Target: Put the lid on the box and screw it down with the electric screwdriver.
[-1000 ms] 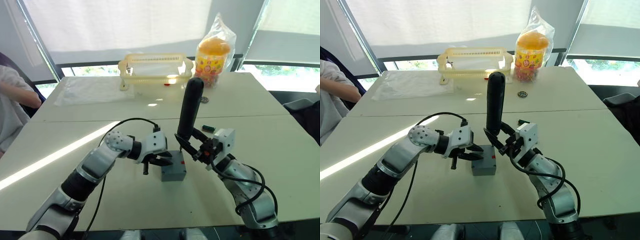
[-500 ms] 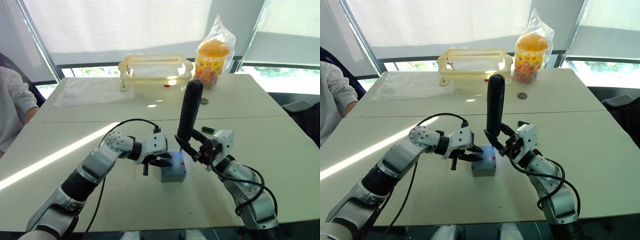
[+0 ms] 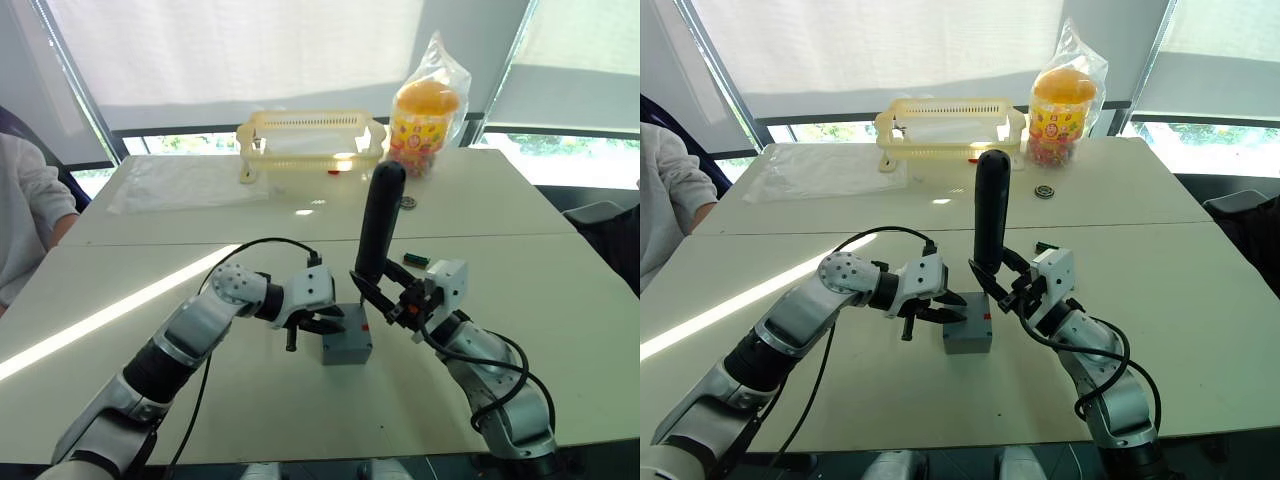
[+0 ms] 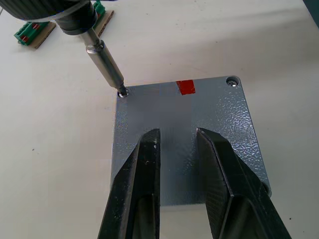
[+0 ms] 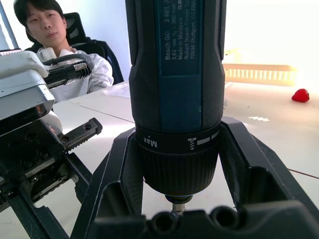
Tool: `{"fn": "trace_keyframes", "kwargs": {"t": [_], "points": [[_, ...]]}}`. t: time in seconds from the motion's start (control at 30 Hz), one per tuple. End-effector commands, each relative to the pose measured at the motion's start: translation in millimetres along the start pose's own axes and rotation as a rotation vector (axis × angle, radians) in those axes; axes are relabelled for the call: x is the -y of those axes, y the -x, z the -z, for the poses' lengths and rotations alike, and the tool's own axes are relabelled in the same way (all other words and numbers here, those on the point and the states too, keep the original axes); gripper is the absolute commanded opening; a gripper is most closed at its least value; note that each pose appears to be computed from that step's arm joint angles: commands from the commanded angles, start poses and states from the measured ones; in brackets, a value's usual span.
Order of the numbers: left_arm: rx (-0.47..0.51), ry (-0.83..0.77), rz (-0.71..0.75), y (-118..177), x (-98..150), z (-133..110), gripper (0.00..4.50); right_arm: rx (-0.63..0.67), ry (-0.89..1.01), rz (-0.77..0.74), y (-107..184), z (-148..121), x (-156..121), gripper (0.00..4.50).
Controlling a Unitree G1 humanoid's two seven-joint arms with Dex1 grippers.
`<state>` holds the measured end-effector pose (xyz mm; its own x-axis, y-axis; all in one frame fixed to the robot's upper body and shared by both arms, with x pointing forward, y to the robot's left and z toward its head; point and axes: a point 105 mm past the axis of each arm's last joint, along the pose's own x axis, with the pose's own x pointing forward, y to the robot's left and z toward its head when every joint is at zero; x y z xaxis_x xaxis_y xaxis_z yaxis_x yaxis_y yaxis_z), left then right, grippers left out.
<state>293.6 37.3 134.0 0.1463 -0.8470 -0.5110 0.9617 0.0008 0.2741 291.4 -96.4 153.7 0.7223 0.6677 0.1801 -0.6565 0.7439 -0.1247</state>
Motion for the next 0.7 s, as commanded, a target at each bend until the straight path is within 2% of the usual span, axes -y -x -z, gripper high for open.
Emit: {"fn": "trace_keyframes", "kwargs": {"t": [0.03,0.27,0.43,0.57,0.7], "points": [[-0.038,0.001,0.007,-0.7,1.9,7.4,1.13,-0.172,-0.058,0.013,11.5,43.4,-0.2,1.73],[-0.036,-0.003,0.008,-1.5,1.6,6.3,1.13,-0.143,-0.035,0.031,10.3,32.9,6.3,1.73],[-0.037,-0.003,0.016,-3.2,3.5,6.8,1.13,-0.081,-0.020,0.044,8.0,9.8,9.8,1.73],[-0.040,-0.003,0.023,-3.5,4.8,8.6,1.13,0.039,-0.015,0.027,4.4,-44.0,10.2,1.73],[-0.043,-0.003,0.028,-2.4,5.8,10.3,1.13,0.175,-0.097,-0.015,4.5,-105.0,13.2,1.73]]}}
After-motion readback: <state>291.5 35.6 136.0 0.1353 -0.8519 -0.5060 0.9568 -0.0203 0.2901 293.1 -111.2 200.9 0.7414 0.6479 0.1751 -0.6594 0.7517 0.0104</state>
